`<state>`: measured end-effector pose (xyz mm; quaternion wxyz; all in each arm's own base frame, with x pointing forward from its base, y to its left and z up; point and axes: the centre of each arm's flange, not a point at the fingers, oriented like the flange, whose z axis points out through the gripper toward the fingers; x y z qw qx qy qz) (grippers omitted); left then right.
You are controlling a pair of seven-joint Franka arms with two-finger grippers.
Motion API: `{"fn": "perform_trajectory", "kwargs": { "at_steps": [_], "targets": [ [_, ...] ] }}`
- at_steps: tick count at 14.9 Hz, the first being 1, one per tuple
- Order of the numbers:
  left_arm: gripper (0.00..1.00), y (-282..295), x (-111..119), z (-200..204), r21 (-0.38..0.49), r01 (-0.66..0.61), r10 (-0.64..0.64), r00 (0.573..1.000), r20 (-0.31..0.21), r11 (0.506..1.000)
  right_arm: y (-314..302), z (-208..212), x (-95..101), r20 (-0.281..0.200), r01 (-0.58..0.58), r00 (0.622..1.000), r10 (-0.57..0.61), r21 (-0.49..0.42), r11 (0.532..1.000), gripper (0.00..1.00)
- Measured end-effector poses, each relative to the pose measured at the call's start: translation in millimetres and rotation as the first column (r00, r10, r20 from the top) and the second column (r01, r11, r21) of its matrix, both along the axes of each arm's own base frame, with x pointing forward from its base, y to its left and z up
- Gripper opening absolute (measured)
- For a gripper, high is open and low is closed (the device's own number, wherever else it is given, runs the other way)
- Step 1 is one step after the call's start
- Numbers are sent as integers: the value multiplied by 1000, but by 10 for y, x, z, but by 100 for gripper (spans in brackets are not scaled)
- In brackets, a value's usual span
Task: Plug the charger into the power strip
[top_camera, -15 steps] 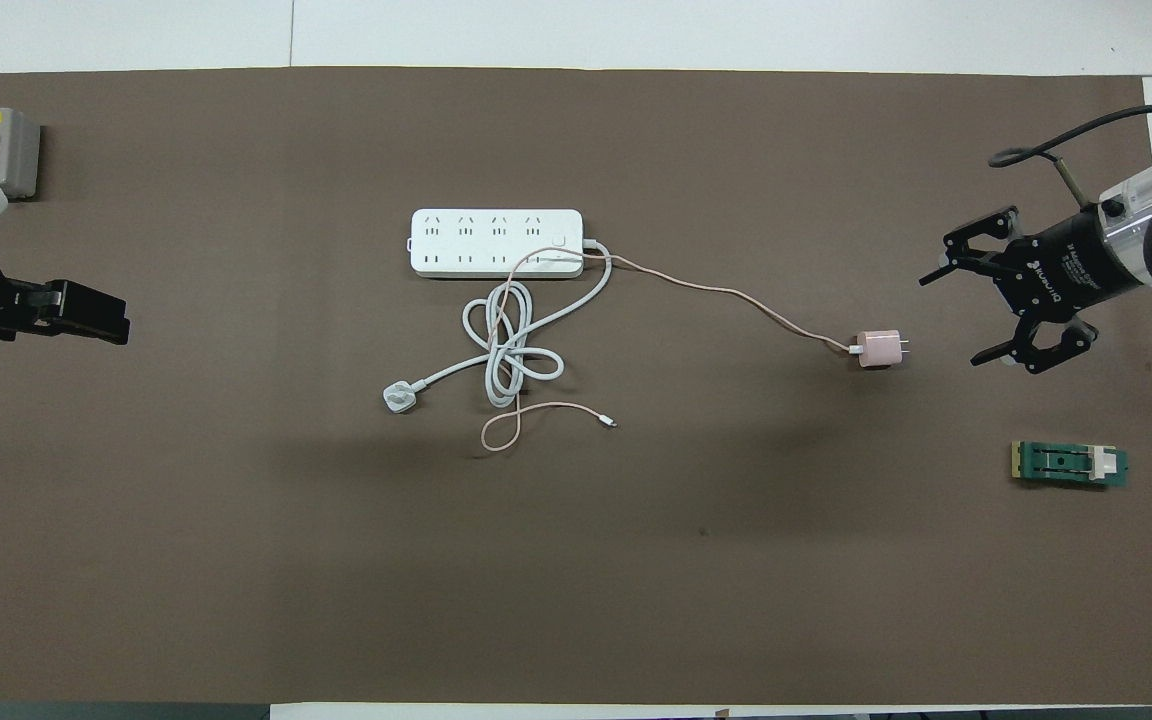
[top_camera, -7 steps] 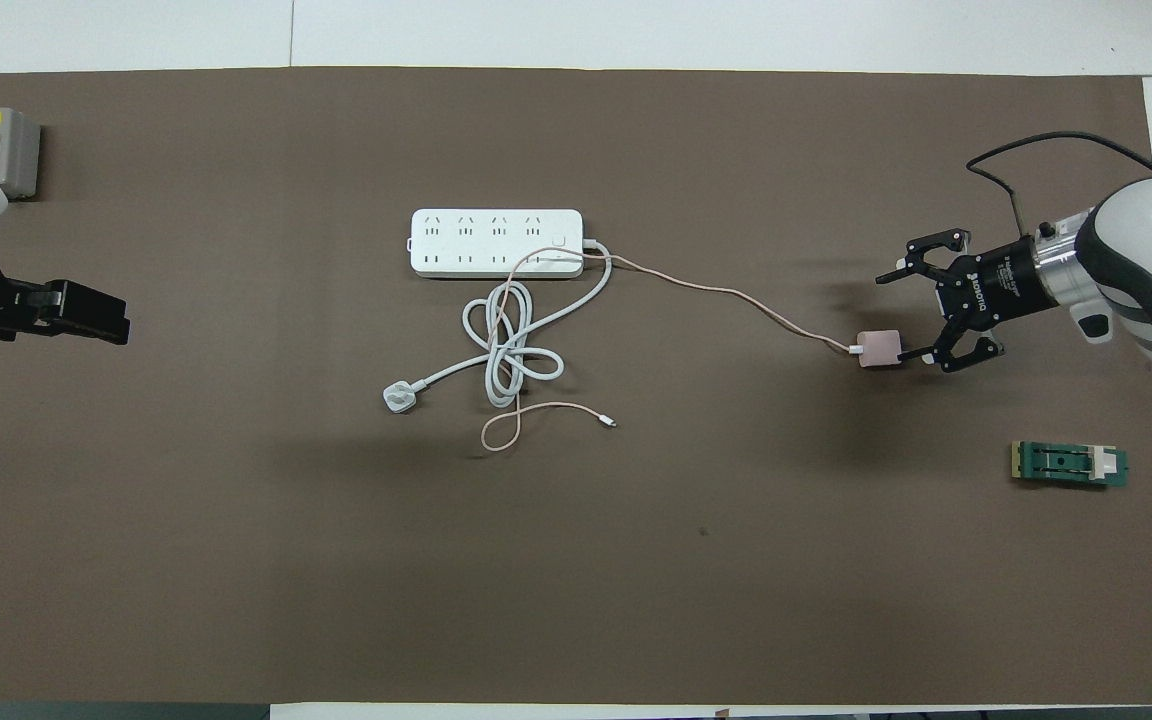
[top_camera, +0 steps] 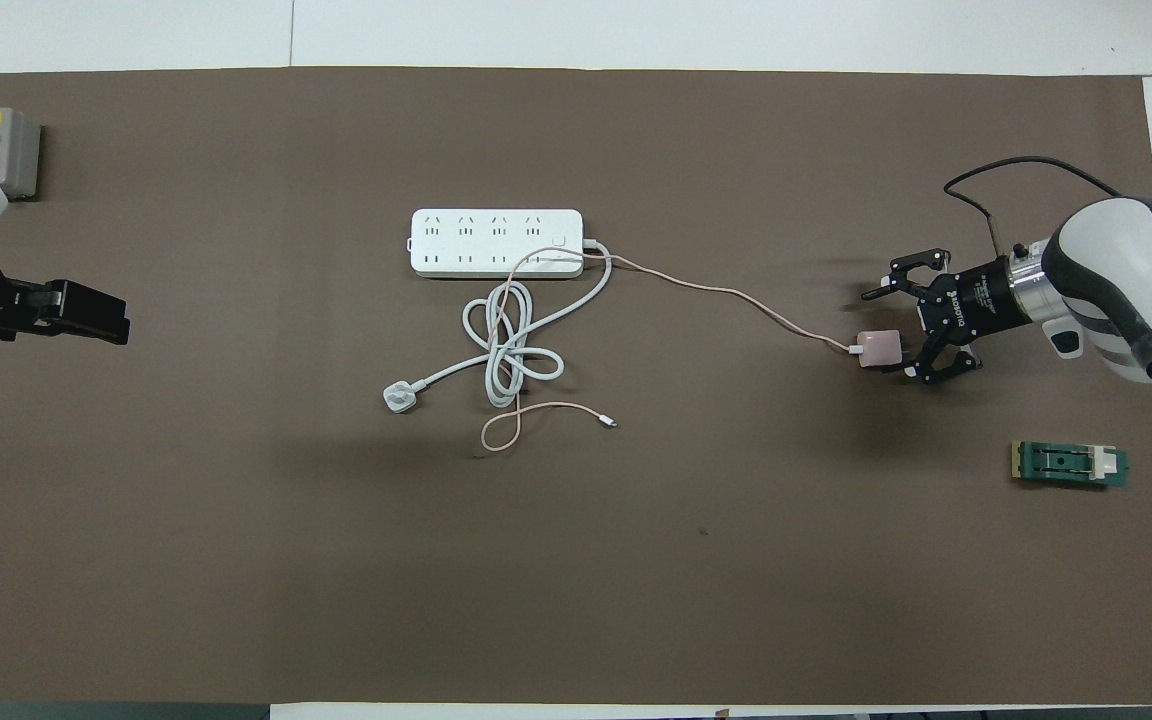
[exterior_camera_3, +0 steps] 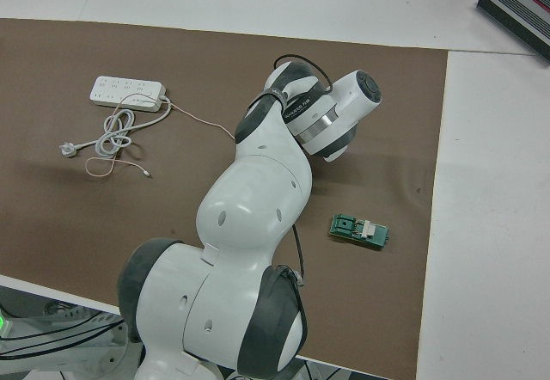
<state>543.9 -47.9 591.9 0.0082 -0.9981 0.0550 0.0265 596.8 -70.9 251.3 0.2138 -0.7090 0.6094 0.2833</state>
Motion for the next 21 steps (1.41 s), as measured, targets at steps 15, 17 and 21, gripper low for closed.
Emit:
{"fn": "perform_trajectory", "kwargs": {
  "at_steps": [15, 17, 21],
  "targets": [
    [100, -182, 131, -295, -405, -77, 69, 997, -33, 911, -159, -37, -74, 80, -18, 997, 19, -6, 1000, 49],
    [100, -308, 307, -647, -570, -47, 32, 999, -36, 820, -111, -11, -61, 77, -31, 997, 30, 3, 1000, 49],
    [100, -698, 479, -1393, -814, -75, 5, 996, -88, 575, 353, 580, 245, 47, -58, 997, 56, 32, 998, 49]
  ]
}}
